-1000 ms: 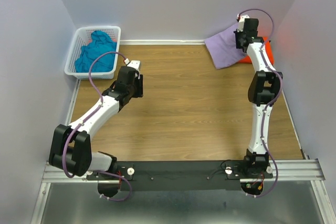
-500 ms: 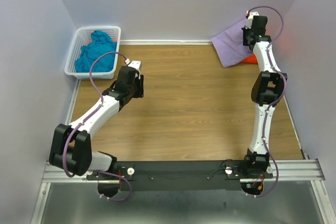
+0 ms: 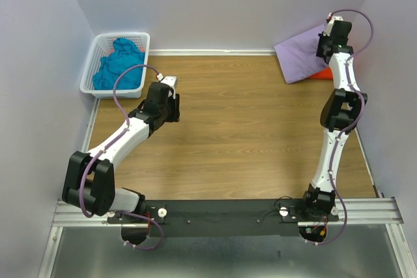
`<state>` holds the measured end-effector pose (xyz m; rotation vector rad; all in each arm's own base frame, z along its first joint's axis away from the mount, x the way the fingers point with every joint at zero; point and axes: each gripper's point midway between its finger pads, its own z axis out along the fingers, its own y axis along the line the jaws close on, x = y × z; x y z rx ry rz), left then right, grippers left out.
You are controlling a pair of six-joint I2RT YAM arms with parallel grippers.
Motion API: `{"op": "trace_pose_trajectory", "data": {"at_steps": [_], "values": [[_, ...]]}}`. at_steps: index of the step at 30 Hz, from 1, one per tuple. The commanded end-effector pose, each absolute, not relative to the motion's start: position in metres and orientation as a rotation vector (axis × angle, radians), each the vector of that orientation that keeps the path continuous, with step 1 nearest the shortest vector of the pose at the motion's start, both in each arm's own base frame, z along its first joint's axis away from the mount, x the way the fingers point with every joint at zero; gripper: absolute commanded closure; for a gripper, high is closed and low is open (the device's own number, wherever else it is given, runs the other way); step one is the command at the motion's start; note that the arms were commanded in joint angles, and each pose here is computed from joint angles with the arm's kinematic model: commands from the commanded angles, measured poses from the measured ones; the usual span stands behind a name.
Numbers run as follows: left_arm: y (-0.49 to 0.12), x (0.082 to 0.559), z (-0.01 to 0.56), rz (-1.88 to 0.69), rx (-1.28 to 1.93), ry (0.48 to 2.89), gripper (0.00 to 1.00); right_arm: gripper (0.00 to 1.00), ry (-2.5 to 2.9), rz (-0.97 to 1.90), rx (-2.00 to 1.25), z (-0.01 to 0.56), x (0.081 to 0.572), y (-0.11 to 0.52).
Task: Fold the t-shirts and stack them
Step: Neatly place the folded tshirt to the corner
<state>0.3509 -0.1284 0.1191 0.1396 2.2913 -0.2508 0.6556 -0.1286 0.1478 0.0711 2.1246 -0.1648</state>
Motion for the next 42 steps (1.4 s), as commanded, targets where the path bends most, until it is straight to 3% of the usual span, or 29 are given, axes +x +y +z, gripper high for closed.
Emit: {"op": "trace_pose_trajectory", "data": {"at_steps": [1, 19, 42], "values": [[-0.132, 0.349, 0.12, -0.279, 0.146, 2.3, 0.52, 0.99, 1.997, -0.141, 0.15, 0.189, 0.664, -0.156], [-0.136, 0.347, 0.108, -0.292, 0.182, 2.348, 0.53, 0.99, 1.982, -0.25, 0.239, 0.147, 0.667, -0.224], [-0.143, 0.349, 0.097, -0.325, 0.176, 2.396, 0.54, 0.88, 1.938, -0.467, 0.428, 0.121, 0.652, -0.271]]}}
